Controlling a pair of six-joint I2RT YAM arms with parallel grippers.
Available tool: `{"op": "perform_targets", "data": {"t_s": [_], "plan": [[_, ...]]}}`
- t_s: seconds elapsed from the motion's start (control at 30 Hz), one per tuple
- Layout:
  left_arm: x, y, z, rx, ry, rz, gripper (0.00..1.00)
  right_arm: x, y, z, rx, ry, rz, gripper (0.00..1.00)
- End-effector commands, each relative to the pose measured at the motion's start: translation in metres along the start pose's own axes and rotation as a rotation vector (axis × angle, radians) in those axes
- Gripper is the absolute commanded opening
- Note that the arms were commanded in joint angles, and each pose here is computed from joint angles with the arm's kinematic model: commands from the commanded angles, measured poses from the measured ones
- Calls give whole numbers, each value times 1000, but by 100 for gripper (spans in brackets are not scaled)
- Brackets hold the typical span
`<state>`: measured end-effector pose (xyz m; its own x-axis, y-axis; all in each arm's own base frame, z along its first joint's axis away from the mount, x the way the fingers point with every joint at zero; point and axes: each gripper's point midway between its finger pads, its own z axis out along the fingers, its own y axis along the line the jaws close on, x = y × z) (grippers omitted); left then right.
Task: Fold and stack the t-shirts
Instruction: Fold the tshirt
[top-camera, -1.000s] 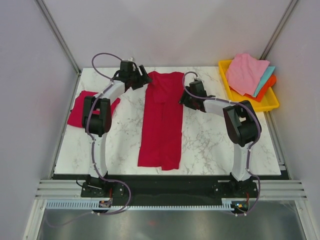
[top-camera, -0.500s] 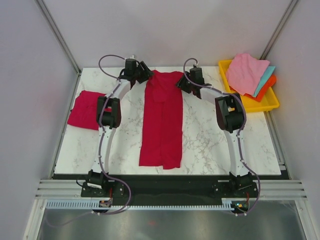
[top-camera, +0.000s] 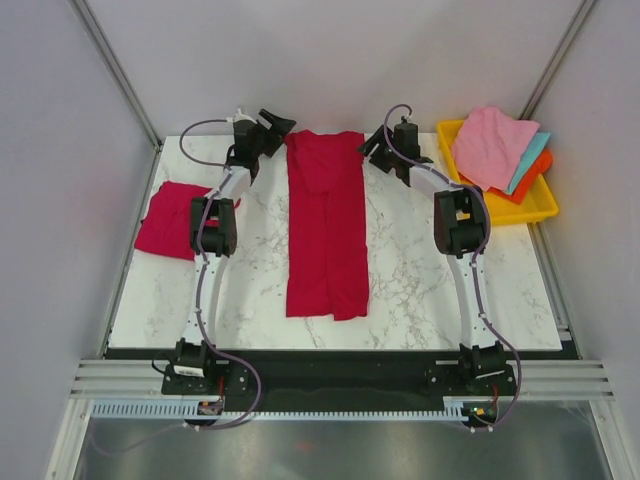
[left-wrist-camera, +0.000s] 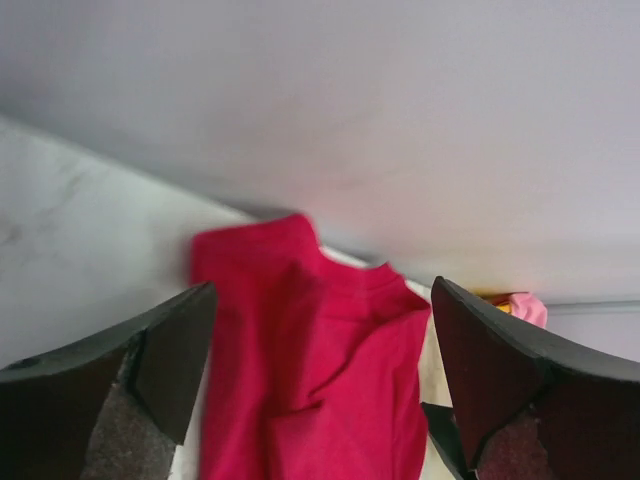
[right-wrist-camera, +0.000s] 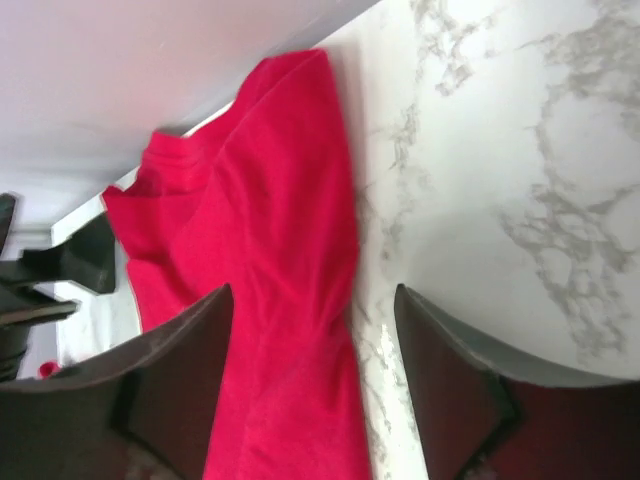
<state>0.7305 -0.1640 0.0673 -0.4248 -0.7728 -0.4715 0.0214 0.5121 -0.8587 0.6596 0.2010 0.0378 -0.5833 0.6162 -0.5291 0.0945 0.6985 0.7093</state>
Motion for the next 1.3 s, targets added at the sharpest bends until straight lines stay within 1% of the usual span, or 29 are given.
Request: {"op": "perform_targets", "data": {"t_s": [0.0, 0.07, 0.17, 0.2, 0.23, 0.3, 0.33, 0.37, 0.4, 0.43, 0.47, 0.5, 0.53, 0.57, 0.6, 0.67, 0.73, 0.8, 0.87, 0.9, 0.93, 0.97, 1.0, 1.07, 1.1, 1.13, 1.2, 1.23, 1.27], "plan": [[-33, -47, -7, 88, -68, 47, 100, 31, -53, 1, 149, 88, 7, 77], [-32, -49, -14, 70, -60, 86, 100, 29, -47, -3, 134, 91, -3, 80], [-33, -60, -27, 59, -46, 92, 100, 29, -40, -11, 115, 106, -4, 79], [-27, -57, -31, 43, -19, 88, 100, 32, -37, -15, 104, 116, -4, 79], [-30, -70, -38, 48, -14, 96, 100, 32, -34, -24, 101, 118, -6, 78], [-26, -72, -50, 23, 14, 108, 100, 36, -34, -36, 110, 122, -22, 74], [-8, -51, -58, -29, 54, 95, 100, 40, -34, -43, 115, 124, -33, 73], [-19, -76, -73, -7, 39, 115, 100, 44, -34, -60, 124, 128, -42, 68], [-14, -75, -83, -21, 54, 120, 100, 48, -34, -71, 132, 135, -64, 65], [7, -59, -98, -52, 119, 110, 100, 51, -29, -89, 125, 129, -82, 64], [3, -79, -115, -29, 123, 129, 100, 55, -29, -99, 132, 132, -98, 64], [11, -80, -128, -48, 150, 128, 100, 61, -30, -110, 137, 140, -126, 63], [32, -58, -144, -106, 194, 116, 100, 58, -12, -127, 115, 122, -148, 64], [27, -79, -164, -88, 177, 145, 100, 80, -30, -142, 154, 162, -146, 63], [56, -51, -185, -160, 225, 136, 100, 88, -30, -153, 153, 171, -157, 63], [66, -40, -211, -215, 218, 165, 100, 111, -29, -184, 152, 191, -186, 63], [90, -24, -248, -275, 244, 175, 100, 139, -28, -210, 150, 231, -229, 63], [113, -6, -281, -315, 289, 163, 99, 164, -23, -225, 142, 270, -264, 62], [129, 6, -304, -346, 319, 147, 96, 186, -28, -247, 147, 307, -273, 61], [144, 17, -326, -366, 342, 138, 95, 203, -30, -263, 142, 330, -286, 61], [151, 20, -336, -368, 360, 137, 94, 210, -31, -271, 141, 335, -278, 60], [156, 22, -345, -362, 373, 146, 89, 217, -31, -279, 135, 338, -284, 60], [171, 35, -363, -386, 409, 147, 89, 225, -21, -289, 101, 343, -304, 59], [177, 30, -382, -360, 426, 162, 86, 244, -28, -305, 108, 377, -311, 59], [192, 35, -397, -353, 475, 153, 83, 252, -30, -317, 113, 378, -325, 58], [193, 29, -405, -325, 482, 172, 81, 256, -30, -322, 112, 380, -328, 58], [213, 35, -426, -332, 539, 153, 80, 266, -31, -337, 115, 385, -345, 58], [216, 27, -431, -307, 538, 141, 76, 270, -29, -341, 107, 392, -346, 56], [231, 26, -441, -297, 579, 148, 73, 279, -26, -346, 96, 412, -349, 53]]}}
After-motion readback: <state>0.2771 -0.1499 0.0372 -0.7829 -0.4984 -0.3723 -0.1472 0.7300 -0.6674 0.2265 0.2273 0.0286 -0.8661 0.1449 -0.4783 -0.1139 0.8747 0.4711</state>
